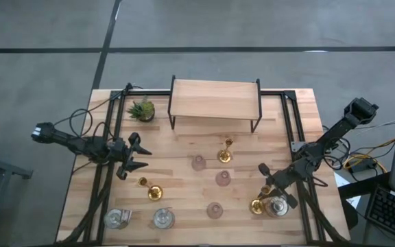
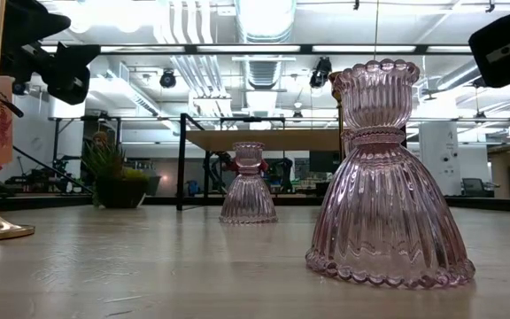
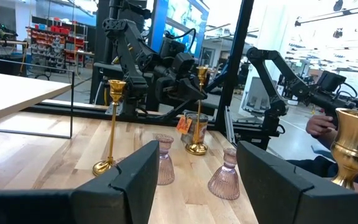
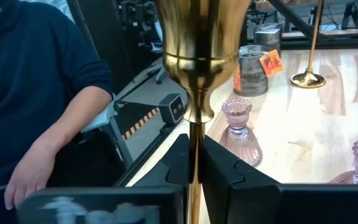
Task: Pick & Place candle stick holders
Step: Put the bottom right gold candle holder on the shelf
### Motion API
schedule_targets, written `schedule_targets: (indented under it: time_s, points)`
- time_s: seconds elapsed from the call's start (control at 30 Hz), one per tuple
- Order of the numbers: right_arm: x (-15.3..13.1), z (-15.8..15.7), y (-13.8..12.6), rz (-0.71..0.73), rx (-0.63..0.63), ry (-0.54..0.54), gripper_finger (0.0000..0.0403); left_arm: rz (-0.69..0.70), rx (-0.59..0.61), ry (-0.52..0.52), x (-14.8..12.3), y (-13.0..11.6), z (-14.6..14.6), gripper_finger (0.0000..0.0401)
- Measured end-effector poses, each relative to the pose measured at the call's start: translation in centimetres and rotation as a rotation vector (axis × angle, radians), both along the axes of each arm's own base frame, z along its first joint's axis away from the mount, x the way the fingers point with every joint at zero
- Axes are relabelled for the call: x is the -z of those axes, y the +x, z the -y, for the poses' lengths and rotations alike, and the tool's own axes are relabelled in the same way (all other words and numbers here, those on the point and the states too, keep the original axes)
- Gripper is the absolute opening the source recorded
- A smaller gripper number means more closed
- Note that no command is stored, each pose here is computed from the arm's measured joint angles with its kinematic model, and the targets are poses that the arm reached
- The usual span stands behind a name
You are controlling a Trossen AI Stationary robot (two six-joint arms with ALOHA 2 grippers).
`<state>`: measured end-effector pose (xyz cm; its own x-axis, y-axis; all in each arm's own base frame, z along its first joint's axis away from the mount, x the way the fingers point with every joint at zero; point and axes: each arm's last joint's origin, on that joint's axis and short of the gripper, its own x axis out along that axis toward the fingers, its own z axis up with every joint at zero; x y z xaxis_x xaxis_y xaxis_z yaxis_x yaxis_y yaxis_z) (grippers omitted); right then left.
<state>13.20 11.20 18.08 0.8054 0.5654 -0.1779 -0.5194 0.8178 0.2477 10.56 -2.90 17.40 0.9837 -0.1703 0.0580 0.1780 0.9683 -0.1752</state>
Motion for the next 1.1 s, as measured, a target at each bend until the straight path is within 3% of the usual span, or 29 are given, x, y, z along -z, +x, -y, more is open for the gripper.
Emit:
schedule_targets:
  time_s: [0.3, 0.47, 0.73, 1.1]
  points:
    - [-0.1, 0.1, 0.1, 0.006, 0.068, 0.002, 0.0018, 0.000, 0.000, 0.000, 0.0, 0.0, 0.0, 0.0218]
    - [-1.7, -0.2, 0.7, 0.041, 0.087, -0.010, 0.0018, 0.000, 0.000, 0.000, 0.0, 0.0, 0.0, 0.0218]
    - [-3.9, -0.5, 1.4, -0.013, 0.197, -0.114, 0.0018, 0.000, -0.001, 0.000, 0.0, 0.0, 0.0, 0.0218]
    - [-7.2, -0.7, 2.0, 0.132, 0.223, -0.211, 0.0018, 0.000, 0.000, 0.000, 0.0, 0.0, 0.0, 0.0218]
